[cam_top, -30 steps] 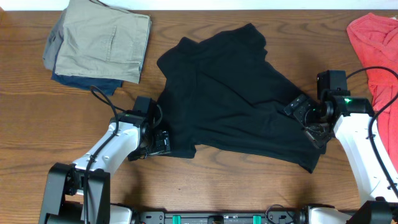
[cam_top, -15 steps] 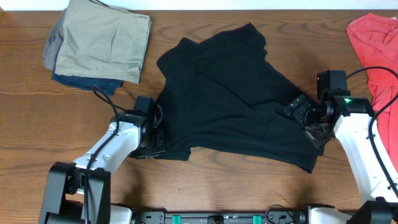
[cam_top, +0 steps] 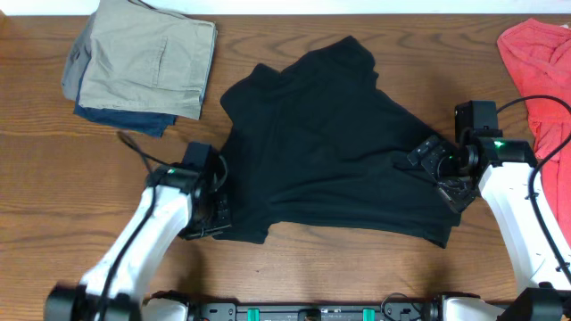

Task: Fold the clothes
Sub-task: 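Pull the lower-left hem toward the front with the left gripper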

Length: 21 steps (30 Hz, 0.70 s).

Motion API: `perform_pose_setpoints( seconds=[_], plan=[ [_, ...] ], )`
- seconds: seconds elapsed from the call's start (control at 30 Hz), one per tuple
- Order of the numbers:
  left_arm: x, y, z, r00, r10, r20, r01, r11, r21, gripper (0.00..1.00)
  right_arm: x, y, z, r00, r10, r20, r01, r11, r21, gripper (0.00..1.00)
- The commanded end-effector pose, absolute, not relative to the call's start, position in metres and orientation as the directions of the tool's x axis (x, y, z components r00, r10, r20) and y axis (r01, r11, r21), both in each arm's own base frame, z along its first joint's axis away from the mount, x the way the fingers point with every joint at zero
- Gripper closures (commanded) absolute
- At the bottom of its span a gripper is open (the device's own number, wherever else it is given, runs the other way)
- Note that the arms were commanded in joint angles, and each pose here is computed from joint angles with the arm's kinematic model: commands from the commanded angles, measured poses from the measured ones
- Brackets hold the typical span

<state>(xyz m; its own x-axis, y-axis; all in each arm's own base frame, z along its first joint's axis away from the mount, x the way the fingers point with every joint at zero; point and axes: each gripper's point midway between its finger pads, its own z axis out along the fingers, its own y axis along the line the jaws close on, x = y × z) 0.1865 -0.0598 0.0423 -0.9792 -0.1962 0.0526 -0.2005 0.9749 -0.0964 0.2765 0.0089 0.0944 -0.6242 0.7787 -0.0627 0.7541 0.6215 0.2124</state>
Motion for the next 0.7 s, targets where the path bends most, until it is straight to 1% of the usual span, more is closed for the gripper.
perform_pose_setpoints(
  seconds=[0.0,0.2,0.33,0.4,0.47,0.5,0.53,0.57,0.63,0.67],
  plan=[
    [0.189,-0.057,0.066,-0.971,-0.238,-0.023,-0.234,0.966,-0.112,0.94,0.278,0.011,0.097,-0.62,0.781,-0.068,0.755,0.619,0.217,0.01],
    [0.171,-0.053,0.09,-0.953,-0.295,-0.068,-0.283,0.948,-0.143,0.94,0.278,0.011,0.097,-0.62,0.781,-0.069,0.755,0.619,0.217,0.01],
    [0.151,-0.05,0.097,-0.947,-0.317,-0.043,-0.309,0.941,-0.136,0.94,0.282,0.011,0.097,-0.619,0.781,-0.079,0.751,0.619,0.23,0.01],
    [0.143,-0.054,0.1,-0.944,-0.329,-0.021,-0.322,0.933,-0.162,0.94,0.284,0.011,0.098,-0.618,0.781,-0.084,0.749,0.618,0.237,0.01],
    [0.139,-0.055,0.103,-0.943,-0.332,-0.016,-0.324,0.929,-0.178,0.94,0.284,0.018,0.099,-0.627,0.777,-0.052,0.742,0.616,0.262,0.01],
    [0.138,-0.056,0.104,-0.942,-0.335,-0.019,-0.326,0.927,-0.185,0.94,0.282,0.024,0.099,-0.642,0.767,-0.024,0.732,0.622,0.278,0.01],
    [0.139,-0.058,0.106,-0.94,-0.34,-0.023,-0.329,0.923,-0.198,0.94,0.277,0.03,0.099,-0.679,0.734,0.0,0.704,0.651,0.285,0.01],
    [0.139,-0.06,0.107,-0.939,-0.344,-0.025,-0.331,0.919,-0.212,0.94,0.277,0.03,0.099,-0.692,0.722,-0.002,0.692,0.664,0.284,0.01],
    [0.143,-0.065,0.109,-0.939,-0.344,-0.029,-0.327,0.913,-0.246,0.94,0.278,0.025,0.098,-0.723,0.689,-0.042,0.657,0.706,0.264,0.01],
    [0.145,-0.067,0.109,-0.939,-0.343,-0.033,-0.324,0.91,-0.257,0.94,0.278,0.016,0.097,-0.719,0.69,-0.08,0.661,0.715,0.228,0.01]
  ],
)
